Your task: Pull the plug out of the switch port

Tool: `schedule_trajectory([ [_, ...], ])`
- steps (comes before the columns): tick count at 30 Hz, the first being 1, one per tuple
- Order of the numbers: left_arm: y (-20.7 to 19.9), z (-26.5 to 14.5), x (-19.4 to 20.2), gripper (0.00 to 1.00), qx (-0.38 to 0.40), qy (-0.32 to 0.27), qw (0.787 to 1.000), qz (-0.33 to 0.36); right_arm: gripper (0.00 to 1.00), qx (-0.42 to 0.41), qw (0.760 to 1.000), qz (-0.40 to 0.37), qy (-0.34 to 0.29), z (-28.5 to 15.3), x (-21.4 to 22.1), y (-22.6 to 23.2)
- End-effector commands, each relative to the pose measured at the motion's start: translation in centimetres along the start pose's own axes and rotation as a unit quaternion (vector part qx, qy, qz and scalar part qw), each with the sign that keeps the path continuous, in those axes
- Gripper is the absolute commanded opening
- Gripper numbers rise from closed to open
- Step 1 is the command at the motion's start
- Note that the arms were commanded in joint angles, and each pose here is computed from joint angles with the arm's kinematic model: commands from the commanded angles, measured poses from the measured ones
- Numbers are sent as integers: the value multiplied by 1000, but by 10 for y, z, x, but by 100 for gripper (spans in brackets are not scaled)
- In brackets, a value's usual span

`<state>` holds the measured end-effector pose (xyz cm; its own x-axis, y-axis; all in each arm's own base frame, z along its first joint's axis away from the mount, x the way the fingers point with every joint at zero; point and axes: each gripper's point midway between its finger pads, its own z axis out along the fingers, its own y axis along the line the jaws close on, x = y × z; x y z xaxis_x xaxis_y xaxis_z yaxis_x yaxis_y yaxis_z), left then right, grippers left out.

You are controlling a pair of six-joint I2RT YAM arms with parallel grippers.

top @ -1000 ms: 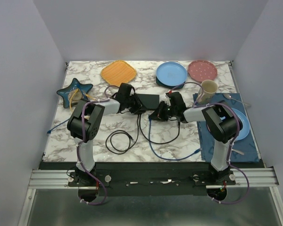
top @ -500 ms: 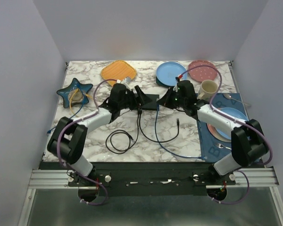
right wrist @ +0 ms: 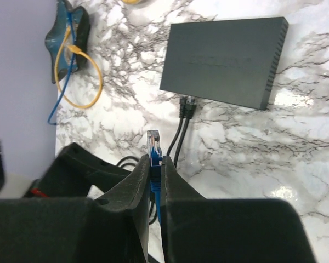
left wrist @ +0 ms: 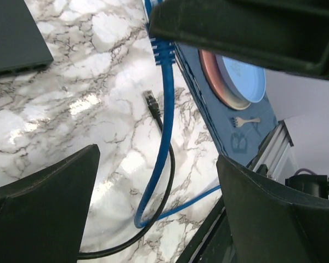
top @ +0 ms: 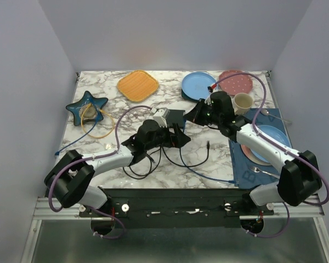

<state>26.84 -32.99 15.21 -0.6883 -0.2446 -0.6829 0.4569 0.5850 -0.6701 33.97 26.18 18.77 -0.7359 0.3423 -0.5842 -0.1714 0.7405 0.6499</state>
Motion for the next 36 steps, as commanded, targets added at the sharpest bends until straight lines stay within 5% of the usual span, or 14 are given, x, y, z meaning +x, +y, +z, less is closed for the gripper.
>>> schedule_trajectory([
  [1,15,6,5,99,-51,7,999,14,1,-28,1000,-5,4,-19,6,21],
  [7,9,15,11,98,-36,33,998,27,1,-39,999,-17,5,-31,16,31],
  [8,9,15,13,92,-35,34,998,27,1,-36,999,-17,7,-31,19,28],
  [10,10,16,19,70,-36,50,998,25,1,-35,999,-20,5,-34,20,26],
  [11,9,19,17,38,-38,54,998,24,1,-35,999,-20,2,-37,21,25],
  [13,14,18,21,4,-56,65,996,20,1,-34,999,-25,-4,-40,19,25],
  [14,9,18,13,0,-53,58,997,22,1,-38,999,-29,-12,-45,15,28],
  [17,-6,12,-8,0,-46,39,997,40,16,-40,998,-48,-30,-56,6,34],
  [18,-10,10,-14,0,-45,33,997,44,33,-33,997,-54,-41,-64,-2,38],
  [19,-13,7,-20,0,-47,29,997,53,40,-27,996,-64,-48,-69,-6,38],
  [24,-43,-11,-91,0,-53,-47,994,83,61,34,988,-70,-132,-105,-36,23],
  [29,-27,-47,-171,0,-121,-127,981,79,68,68,976,-74,-191,-134,-45,2],
  [36,60,-141,-266,0,-319,-237,916,48,67,88,981,-73,-159,-122,-18,-23],
])
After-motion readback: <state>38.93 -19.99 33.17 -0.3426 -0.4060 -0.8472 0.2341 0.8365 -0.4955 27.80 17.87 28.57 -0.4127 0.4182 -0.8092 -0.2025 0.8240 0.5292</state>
